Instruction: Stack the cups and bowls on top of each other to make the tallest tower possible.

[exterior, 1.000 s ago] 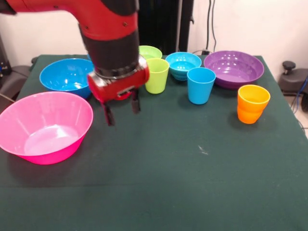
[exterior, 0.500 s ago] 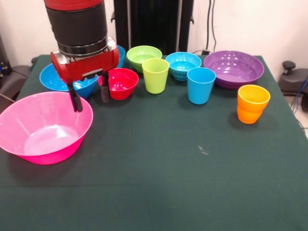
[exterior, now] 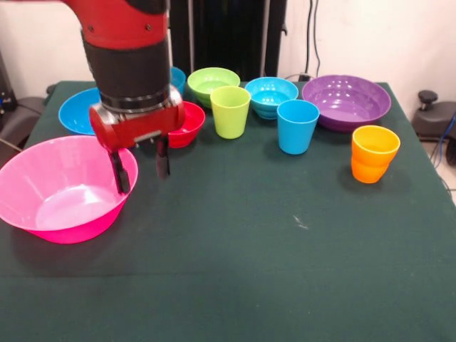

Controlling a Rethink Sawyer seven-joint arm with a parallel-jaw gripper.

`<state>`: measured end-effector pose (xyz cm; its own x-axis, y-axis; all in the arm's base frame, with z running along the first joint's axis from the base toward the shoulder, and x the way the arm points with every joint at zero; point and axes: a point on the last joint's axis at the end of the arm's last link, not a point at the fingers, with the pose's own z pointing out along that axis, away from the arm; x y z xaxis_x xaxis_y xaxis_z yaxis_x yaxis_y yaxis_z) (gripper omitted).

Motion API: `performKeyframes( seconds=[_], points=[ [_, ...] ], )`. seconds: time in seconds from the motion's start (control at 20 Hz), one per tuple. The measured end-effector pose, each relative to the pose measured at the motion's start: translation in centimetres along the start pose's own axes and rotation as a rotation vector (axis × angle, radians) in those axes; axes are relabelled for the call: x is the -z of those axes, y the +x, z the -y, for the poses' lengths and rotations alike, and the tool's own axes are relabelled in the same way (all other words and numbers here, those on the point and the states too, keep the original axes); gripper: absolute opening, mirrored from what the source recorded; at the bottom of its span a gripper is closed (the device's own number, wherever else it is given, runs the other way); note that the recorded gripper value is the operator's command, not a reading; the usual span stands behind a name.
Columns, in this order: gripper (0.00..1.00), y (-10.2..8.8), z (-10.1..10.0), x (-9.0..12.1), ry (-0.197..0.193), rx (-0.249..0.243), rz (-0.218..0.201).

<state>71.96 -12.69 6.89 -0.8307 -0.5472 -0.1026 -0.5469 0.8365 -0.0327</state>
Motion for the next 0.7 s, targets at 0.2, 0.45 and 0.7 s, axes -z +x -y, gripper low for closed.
performKeyframes(
  seconds=[0.2, 0.45, 0.7],
  points=[
    [1.00, -0.1, -0.9, -2.3, 0.022, 0.025, 0.042],
    [1.00, 0.2, -1.9, -3.9, 0.016, 0.036, 0.058],
    [1.00, 0.8, -2.8, -4.7, -0.006, 0.040, 0.047]
  ],
)
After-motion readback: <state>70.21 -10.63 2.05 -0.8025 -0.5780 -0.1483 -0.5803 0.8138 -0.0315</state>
